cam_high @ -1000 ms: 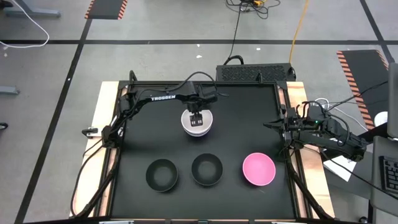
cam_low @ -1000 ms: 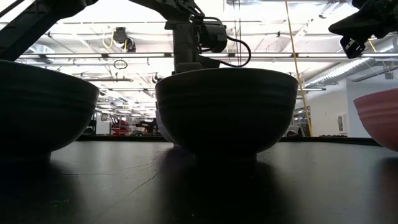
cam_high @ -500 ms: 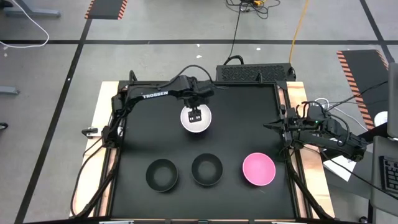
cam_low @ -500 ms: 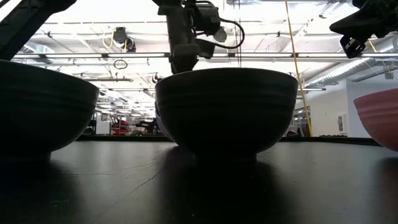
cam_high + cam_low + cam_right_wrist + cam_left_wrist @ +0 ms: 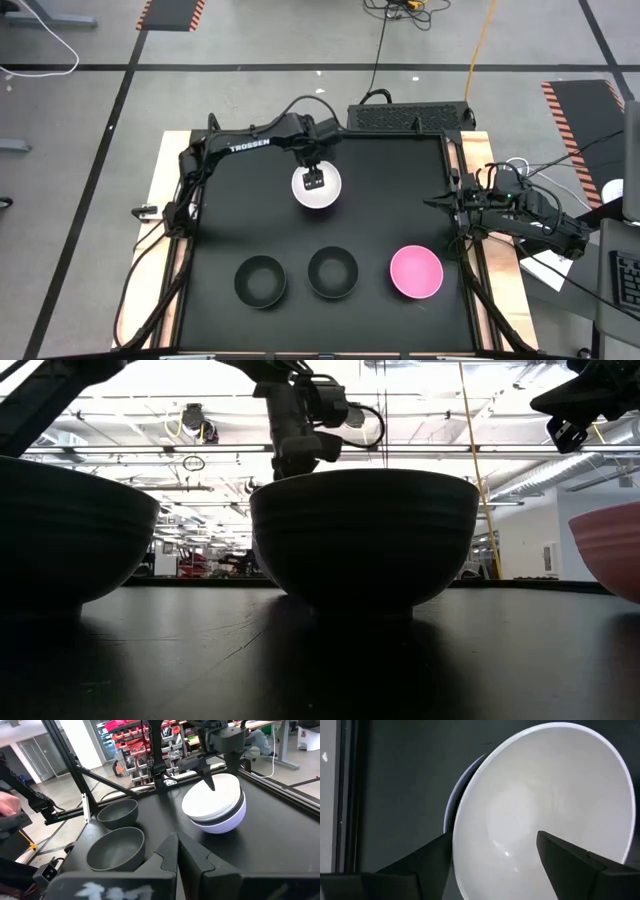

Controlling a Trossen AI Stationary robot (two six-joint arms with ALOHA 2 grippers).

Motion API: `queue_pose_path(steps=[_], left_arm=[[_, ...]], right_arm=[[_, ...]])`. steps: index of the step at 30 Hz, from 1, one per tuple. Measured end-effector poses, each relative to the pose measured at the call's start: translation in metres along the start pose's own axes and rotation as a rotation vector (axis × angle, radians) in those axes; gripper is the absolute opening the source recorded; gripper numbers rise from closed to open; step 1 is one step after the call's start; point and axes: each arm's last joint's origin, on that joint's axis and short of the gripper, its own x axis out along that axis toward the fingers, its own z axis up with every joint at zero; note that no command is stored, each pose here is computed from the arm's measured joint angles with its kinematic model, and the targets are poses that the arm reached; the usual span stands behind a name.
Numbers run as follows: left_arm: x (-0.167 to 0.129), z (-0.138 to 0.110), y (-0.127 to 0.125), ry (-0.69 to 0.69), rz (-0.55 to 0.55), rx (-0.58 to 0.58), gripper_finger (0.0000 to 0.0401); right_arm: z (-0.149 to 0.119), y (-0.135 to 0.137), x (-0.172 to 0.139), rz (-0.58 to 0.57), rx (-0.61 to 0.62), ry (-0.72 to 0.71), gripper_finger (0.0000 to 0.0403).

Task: Nest bowls inside each other
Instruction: Stack the white bowl on top of the black bowl

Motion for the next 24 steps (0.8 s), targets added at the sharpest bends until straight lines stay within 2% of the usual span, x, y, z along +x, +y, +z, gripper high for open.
queue_pose_path(steps=[5,10,24], left_arm=[[0.004,0.0,0.006,0.003,-0.023,-0.01,0.0282],[0.009,0.001,0.009,-0.008,-0.045,-0.012,0.025],[0.048,-0.003,0.01,0.036,-0.087,-0.019,0.0095]], right_arm=[[0.0,0.0,0.0,0.0,0.0,0.0,0.0],[0.0,0.0,0.0,0.0,0.0,0.0,0.0],[0.0,0.0,0.0,0.0,-0.001,0.0,0.0]])
